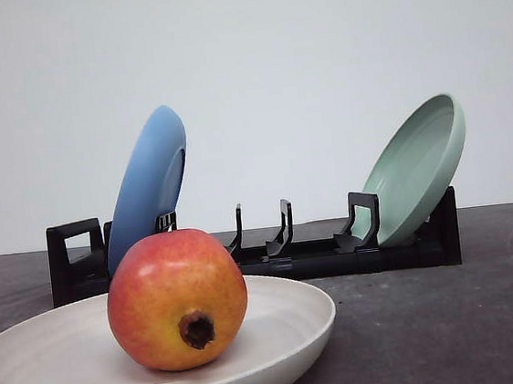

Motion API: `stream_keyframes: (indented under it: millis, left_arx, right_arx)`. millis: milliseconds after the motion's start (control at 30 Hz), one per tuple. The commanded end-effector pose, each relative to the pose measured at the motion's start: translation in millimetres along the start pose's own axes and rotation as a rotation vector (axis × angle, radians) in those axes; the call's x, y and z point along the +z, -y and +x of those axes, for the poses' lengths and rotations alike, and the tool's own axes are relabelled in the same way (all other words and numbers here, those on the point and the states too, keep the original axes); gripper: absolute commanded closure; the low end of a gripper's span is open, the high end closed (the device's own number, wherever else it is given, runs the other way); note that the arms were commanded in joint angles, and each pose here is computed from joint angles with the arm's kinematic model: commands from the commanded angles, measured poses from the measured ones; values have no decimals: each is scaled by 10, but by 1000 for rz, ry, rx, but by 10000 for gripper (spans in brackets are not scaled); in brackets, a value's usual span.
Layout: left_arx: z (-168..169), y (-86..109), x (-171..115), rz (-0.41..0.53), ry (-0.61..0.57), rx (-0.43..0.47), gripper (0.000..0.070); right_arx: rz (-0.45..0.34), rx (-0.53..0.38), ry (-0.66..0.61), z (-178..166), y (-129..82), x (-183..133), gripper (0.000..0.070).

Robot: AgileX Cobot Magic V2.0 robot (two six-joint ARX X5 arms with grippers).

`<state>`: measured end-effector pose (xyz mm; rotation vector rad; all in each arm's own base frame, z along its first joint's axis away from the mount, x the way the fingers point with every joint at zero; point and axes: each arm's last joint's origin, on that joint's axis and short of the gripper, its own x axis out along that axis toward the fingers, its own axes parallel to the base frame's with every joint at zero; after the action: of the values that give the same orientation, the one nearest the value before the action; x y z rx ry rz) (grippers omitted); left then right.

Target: Place pomegranate in white plate

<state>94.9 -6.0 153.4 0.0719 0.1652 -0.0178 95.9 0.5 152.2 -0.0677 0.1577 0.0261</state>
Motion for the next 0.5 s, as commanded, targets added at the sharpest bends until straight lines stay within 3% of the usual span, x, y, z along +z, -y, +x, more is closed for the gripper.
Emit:
stream_keyframes:
  millis: [0, 467]
  left_arx:
    - [11, 3, -38, -4, -11, -2, 700]
    - [11, 3, -38, -4, -11, -2, 700]
  right_arx:
    - [17, -3, 9, 3, 0, -2, 697]
    - [17, -3, 9, 3, 0, -2, 697]
